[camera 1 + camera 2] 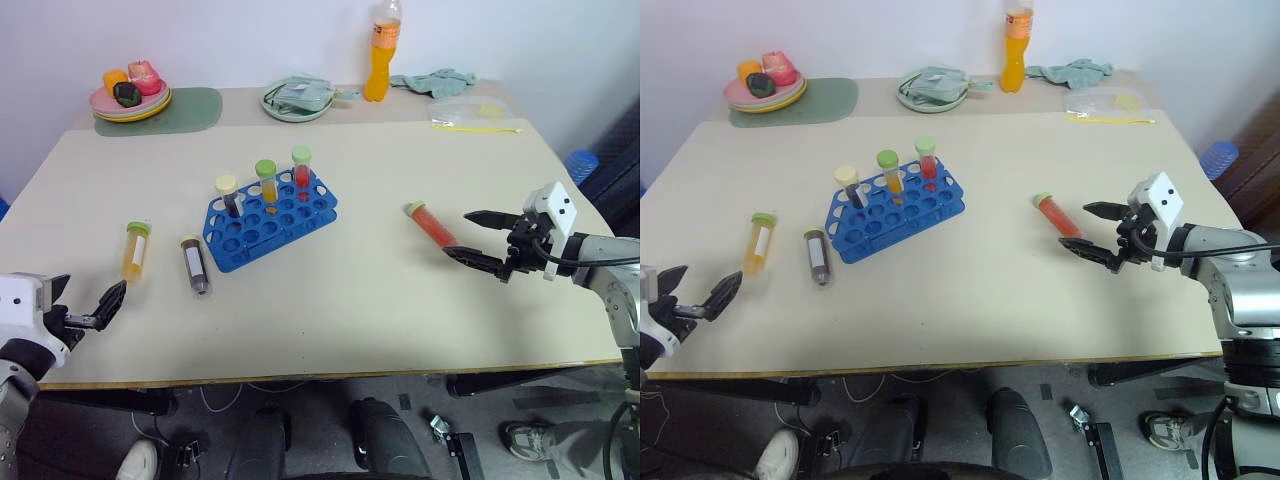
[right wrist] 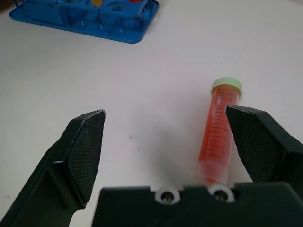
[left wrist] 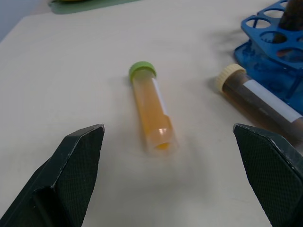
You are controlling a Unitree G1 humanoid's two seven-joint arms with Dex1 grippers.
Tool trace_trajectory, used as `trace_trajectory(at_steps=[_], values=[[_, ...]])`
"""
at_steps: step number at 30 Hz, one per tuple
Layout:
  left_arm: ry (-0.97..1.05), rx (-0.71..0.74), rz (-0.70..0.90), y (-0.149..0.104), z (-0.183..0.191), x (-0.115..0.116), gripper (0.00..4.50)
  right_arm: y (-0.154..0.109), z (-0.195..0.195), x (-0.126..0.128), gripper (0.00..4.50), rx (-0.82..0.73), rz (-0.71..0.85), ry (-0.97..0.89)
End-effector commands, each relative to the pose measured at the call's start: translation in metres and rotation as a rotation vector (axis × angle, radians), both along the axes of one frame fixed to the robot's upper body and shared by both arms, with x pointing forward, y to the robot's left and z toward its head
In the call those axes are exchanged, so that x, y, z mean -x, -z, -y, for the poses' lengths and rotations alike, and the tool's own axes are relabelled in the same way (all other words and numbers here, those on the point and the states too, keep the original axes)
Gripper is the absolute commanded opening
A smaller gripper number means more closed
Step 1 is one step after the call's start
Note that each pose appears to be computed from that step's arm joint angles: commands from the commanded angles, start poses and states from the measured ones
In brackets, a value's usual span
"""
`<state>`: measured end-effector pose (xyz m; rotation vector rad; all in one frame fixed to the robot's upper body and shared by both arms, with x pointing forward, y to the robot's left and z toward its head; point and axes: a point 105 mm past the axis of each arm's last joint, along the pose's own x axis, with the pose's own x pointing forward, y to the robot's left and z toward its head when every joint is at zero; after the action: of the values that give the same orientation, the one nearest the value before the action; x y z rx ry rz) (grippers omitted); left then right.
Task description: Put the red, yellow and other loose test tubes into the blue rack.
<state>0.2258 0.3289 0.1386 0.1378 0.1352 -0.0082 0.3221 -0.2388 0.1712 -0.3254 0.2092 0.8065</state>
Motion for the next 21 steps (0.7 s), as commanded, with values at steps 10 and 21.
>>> trace_trajectory(at_steps=[10,21], values=[[0.036,-0.019,0.02,-0.006,0.014,0.003,4.49,-0.013,-0.001,-0.016,4.5,-0.001,0.066,0.058],[0.292,0.036,0.046,-0.001,0.083,-0.024,4.49,-0.022,-0.007,-0.042,4.5,0.073,0.06,0.197]])
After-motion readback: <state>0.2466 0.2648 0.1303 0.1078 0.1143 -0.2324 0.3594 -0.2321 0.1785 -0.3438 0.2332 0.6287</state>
